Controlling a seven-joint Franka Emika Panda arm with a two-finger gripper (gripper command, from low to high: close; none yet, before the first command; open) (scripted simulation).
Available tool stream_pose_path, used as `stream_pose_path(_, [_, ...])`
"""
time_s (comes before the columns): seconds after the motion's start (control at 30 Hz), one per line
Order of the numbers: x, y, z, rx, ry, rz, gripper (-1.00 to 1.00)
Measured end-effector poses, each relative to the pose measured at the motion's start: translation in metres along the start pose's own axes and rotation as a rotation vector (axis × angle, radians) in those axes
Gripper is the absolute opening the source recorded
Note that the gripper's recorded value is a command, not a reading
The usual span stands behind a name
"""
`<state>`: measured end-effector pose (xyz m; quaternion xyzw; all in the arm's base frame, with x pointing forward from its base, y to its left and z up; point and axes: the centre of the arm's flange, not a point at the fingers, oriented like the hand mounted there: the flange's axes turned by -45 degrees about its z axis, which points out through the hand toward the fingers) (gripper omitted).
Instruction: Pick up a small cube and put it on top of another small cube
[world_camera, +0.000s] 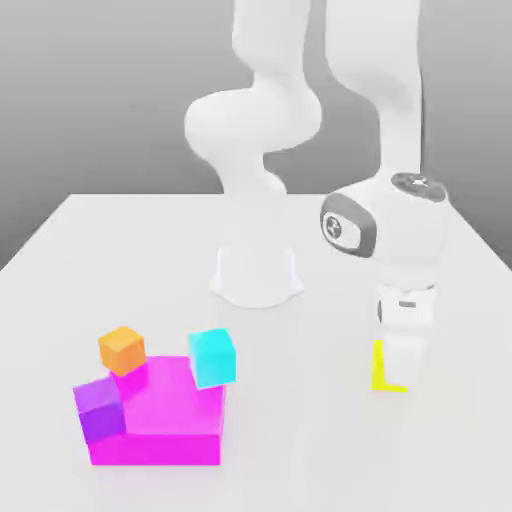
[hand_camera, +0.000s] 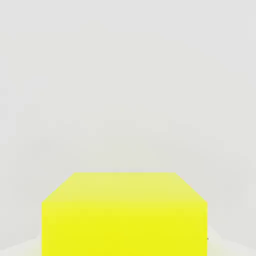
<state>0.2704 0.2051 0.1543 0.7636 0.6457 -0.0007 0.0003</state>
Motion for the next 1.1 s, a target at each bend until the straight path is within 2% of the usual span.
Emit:
stream_pose_path(0.17, [-0.003, 0.002, -0.04, -0.002, -0.001, 0.006, -1.0])
stream_pose_path(0.27, [-0.042, 0.043, -0.061, -0.01, -0.003, 0.12, -1.0])
stream_pose_path(0.5, [-0.182, 0.114, -0.108, -0.022, -0.009, 0.433, -1.0])
stream_pose_path(0.73, [-0.347, 0.107, -0.143, -0.005, -0.002, 0.761, -1.0])
stream_pose_path(0.8, [-0.375, 0.097, -0.14, 0.002, 0.005, 0.82, -1.0])
stream_pose_path(1.0, [-0.384, 0.093, -0.089, 0.004, 0.006, 0.84, -1.0])
stream_pose_path(1.03, [-0.385, 0.093, -0.084, 0.003, 0.004, 0.841, 1.0])
stream_pose_path(1.1, [-0.385, 0.093, -0.084, 0.003, 0.004, 0.841, 1.0])
